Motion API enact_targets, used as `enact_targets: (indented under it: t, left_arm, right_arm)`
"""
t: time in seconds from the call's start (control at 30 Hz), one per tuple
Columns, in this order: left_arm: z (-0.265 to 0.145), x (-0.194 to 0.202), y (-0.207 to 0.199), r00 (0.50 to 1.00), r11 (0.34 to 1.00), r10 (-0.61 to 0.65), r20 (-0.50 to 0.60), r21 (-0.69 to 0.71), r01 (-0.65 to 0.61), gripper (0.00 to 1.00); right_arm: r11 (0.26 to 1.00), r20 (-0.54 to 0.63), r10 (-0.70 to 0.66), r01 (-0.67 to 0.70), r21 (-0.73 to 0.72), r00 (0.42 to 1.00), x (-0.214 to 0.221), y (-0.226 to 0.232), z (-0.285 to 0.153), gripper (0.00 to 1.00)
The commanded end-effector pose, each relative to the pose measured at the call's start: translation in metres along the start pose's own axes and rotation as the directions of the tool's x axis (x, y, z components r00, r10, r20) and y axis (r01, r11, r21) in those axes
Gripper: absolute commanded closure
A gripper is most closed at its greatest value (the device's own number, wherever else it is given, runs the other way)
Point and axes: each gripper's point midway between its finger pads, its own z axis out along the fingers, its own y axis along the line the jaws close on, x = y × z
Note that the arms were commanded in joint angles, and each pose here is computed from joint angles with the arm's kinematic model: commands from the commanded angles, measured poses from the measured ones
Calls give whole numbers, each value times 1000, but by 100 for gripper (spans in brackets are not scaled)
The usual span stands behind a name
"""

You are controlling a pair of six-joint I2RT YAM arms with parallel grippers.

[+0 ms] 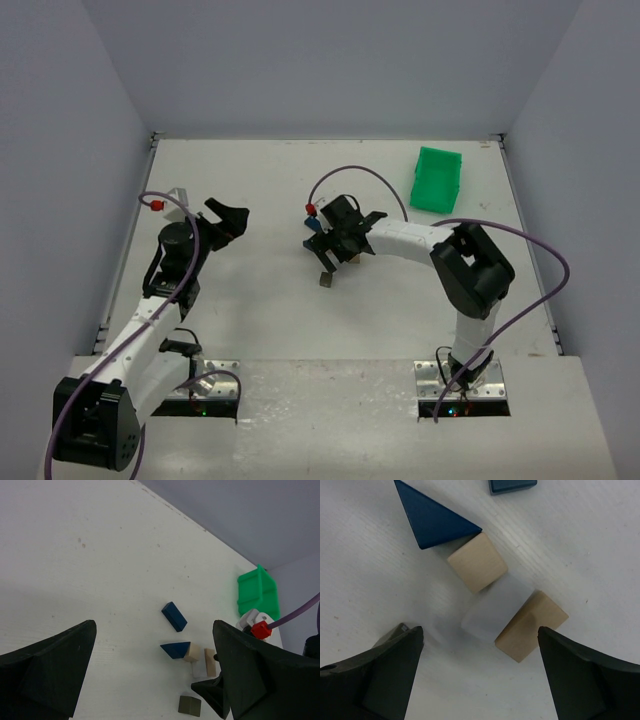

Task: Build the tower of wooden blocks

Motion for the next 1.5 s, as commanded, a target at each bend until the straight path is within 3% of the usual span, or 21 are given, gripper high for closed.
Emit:
enact_targets:
  t: [0.0,0.1,0.27,0.53,0.63,0.83,0.9,1.0,1.1,1.27,1.47]
  left_arm:
    - [3,-9,-4,1000,1000,4,27,13,-5,0]
    - [4,-9,-4,1000,1000,7,24,11,-8,0]
    - [4,-9,-4,1000,1000,9,26,8,-9,0]
    - [4,-9,-3,1000,1000,9,26,4,-9,0]
    - [4,-9,-3,1000,1000,7,26,4,-7,0]
    - [4,-8,-3,1000,1000,8,24,4,-8,0]
    - [4,-8,-2,1000,1000,6,23,2,-6,0]
    - [5,-7,-2,1000,1000,4,19,2,-4,0]
    - [6,-5,-3,1000,1000,2,8,8,-2,0]
    - [11,3,-11,999,999,17,-38,36,-16,0]
    - [22,20,-24,994,998,70,-79,16,-69,0]
  right_arm:
    - [999,94,-17,14,34,995,-35,-6,2,9]
    - [999,99,-29,26,35,995,-39,-6,7,13]
    - [999,74,-22,20,25,997,-35,-4,17,31]
    - [1000,25,23,-23,17,999,-22,0,25,39]
    - [997,12,65,-66,32,998,-12,-1,21,47]
    - [991,17,132,-133,31,991,3,1,9,44]
    - [989,25,144,-144,29,989,5,1,7,56]
    - [988,54,149,-150,23,987,4,2,4,79]
    - [986,123,165,-168,14,979,-9,0,-11,87]
    - [977,273,209,-211,-23,939,-26,-1,-56,91]
    - [921,283,350,-384,72,893,23,-21,-81,92]
